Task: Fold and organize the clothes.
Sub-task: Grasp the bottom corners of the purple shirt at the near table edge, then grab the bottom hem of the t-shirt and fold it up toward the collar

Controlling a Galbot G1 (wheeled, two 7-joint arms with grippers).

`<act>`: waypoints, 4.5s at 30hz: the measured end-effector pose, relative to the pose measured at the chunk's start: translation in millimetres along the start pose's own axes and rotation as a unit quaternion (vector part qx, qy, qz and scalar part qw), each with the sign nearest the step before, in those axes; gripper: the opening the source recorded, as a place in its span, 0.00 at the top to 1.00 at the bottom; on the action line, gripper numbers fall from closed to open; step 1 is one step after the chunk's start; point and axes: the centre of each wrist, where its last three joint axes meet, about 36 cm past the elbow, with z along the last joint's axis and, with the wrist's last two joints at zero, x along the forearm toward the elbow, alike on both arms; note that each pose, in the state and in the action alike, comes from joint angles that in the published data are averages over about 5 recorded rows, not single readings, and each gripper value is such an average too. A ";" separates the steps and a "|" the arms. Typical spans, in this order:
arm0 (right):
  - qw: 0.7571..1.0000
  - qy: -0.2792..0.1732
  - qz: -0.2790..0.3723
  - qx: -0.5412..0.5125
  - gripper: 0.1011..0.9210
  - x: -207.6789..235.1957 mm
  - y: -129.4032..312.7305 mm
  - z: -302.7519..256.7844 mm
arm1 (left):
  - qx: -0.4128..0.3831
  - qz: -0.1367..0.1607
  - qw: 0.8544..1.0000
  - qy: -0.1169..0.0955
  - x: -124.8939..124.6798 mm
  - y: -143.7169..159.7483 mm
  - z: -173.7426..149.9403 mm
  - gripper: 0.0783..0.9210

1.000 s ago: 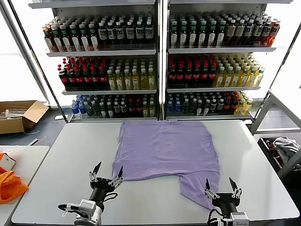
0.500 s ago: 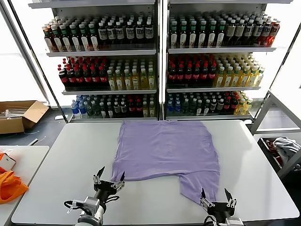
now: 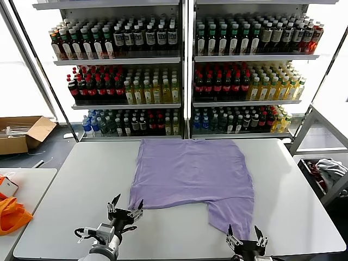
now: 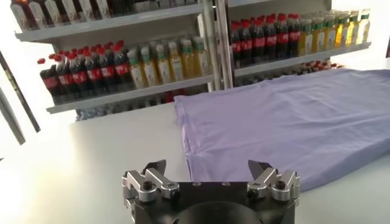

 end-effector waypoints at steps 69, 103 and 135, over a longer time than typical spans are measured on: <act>0.996 -0.091 0.019 -0.010 0.99 -32.0 -7.4 -14.9 | 0.037 0.025 0.999 -0.025 -15.1 -15.7 0.3 0.99; 0.990 -0.137 -0.019 -0.007 0.99 -209.7 8.4 -119.5 | 0.020 0.008 0.998 -0.067 -151.9 23.0 -31.8 0.99; 0.996 -0.080 0.008 -0.044 0.31 -216.6 -9.1 -144.3 | 0.012 -0.001 1.000 -0.023 -141.7 31.4 -54.3 0.34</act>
